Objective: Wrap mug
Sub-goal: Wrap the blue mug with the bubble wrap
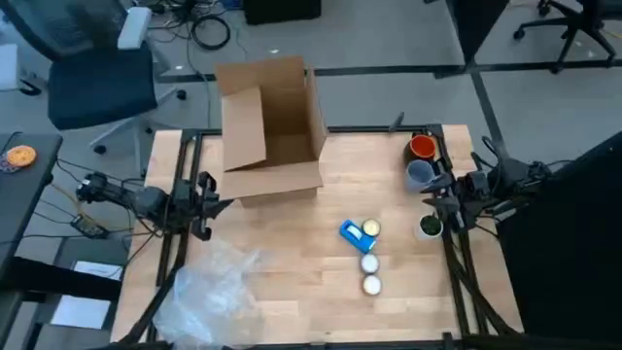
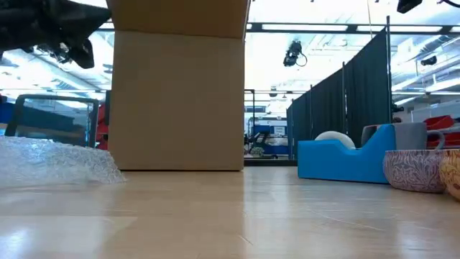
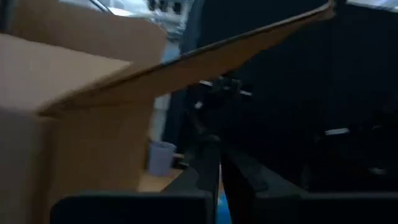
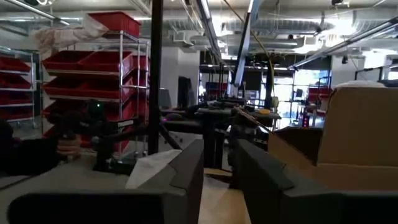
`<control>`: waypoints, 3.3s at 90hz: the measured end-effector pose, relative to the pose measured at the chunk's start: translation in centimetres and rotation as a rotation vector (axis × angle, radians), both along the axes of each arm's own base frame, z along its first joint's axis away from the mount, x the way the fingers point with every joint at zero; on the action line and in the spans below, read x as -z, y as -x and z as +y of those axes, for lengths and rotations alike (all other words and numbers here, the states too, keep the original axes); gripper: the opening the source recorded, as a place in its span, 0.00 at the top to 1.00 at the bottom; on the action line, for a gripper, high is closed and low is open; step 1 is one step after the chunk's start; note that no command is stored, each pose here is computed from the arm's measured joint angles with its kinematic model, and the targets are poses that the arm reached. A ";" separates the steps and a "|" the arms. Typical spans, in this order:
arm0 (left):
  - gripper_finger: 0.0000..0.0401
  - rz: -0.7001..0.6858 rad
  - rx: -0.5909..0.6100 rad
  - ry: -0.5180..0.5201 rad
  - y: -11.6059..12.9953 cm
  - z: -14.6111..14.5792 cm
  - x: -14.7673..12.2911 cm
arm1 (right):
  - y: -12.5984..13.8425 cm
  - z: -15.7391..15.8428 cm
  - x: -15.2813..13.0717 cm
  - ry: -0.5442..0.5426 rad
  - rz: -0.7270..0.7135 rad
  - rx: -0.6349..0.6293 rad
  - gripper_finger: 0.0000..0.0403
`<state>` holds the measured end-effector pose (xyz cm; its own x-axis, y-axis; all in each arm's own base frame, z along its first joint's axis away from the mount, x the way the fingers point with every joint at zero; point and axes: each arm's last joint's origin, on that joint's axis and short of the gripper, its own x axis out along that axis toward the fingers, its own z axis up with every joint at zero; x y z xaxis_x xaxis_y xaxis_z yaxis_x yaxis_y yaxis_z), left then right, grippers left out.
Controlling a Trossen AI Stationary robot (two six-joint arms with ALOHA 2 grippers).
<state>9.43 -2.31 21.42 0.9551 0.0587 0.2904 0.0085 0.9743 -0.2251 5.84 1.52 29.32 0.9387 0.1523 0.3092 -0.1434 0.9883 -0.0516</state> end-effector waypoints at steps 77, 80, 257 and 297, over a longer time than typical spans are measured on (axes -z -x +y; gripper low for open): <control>0.99 1.302 0.337 0.099 -3.3 -5.0 -8.3 | 0.0 0.0 0.0 0.000 0.000 0.000 0.82; 0.99 1.348 0.345 0.108 -3.1 -5.1 -8.0 | 0.0 0.0 0.0 0.000 0.000 0.000 0.82; 0.64 1.654 0.418 0.686 0.2 -6.4 -4.3 | 1.5 -0.5 -3.0 -0.242 -0.312 -0.077 0.82; 0.67 1.659 0.508 0.664 -1.3 -7.9 -0.5 | 1.1 -0.3 -2.8 -0.140 -0.294 -0.026 0.82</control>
<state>10.72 -10.17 21.92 0.1627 -0.5895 -0.7912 -0.3658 0.7087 -0.6033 4.79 1.17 32.11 0.8022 0.1120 0.5865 -0.1679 0.9849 0.0416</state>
